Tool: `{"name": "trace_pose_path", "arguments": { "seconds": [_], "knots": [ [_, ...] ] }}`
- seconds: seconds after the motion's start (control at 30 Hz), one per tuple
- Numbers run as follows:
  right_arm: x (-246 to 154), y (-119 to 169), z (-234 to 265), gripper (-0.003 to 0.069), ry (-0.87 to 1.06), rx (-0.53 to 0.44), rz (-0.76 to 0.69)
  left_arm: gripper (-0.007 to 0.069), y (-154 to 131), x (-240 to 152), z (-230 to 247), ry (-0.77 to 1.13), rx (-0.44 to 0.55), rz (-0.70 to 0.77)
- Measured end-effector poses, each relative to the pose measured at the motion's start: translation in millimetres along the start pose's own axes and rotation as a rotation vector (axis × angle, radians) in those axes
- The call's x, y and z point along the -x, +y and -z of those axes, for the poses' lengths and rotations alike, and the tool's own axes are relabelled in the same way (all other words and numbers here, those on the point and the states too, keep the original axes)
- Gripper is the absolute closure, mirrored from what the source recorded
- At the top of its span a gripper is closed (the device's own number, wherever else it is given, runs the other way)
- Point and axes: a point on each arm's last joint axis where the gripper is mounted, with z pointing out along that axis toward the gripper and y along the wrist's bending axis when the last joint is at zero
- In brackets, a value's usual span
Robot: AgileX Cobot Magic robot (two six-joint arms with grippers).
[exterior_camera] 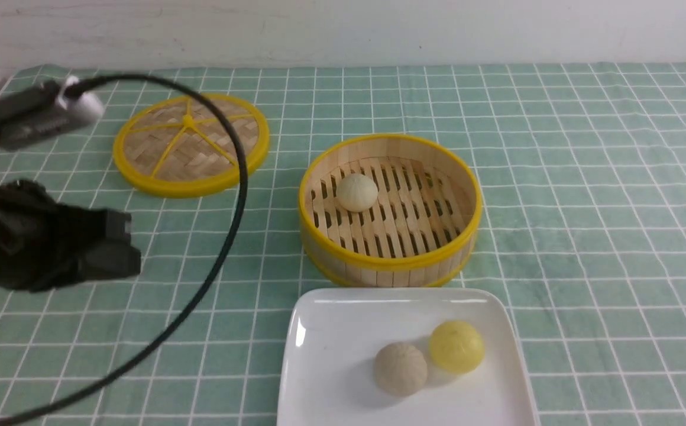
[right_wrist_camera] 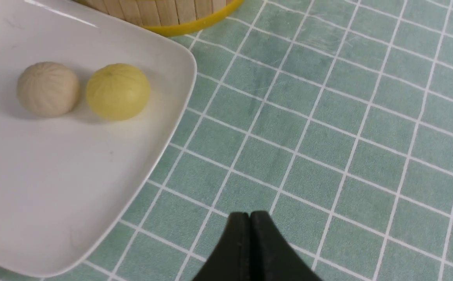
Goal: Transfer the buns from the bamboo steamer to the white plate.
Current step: 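Reach into the bamboo steamer and grasp a bun with the left gripper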
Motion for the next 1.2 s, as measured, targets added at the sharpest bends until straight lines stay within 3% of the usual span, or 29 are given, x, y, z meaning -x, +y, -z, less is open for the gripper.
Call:
{"name": "trace_pose_path", "arguments": {
  "seconds": [0.27, 0.47, 0.57, 0.63, 0.87, 1.0, 1.2],
  "knots": [
    [-1, 0, -2, 0.0671, -0.025, -0.003, 0.004, 0.0624, -15, 57, -11, 0.049, -0.044, -0.018],
    [0, 0, -1, 0.0667, -0.03, -0.003, 0.004, 0.0624, -66, 98, -64, 0.103, -0.136, -0.149],
    [0, 0, -1, 0.0667, -0.03, -0.003, 0.004, 0.0615, -83, 107, -91, 0.131, -0.136, -0.159],
    [0, 0, -1, 0.0666, -0.029, -0.003, 0.004, 0.0581, -95, 113, -130, 0.172, -0.08, -0.137],
    [-1, 0, -1, 0.0664, -0.028, -0.003, 0.004, 0.0403, -103, 119, -199, 0.204, 0.073, -0.131],
    [-1, 0, -1, 0.0659, -0.027, -0.003, 0.004, 0.0279, -106, 121, -227, 0.193, 0.075, -0.143],
    [-1, 0, -1, 0.0657, -0.026, -0.003, 0.004, 0.0239, -104, 119, -260, 0.142, 0.06, -0.14]
  ]
}}
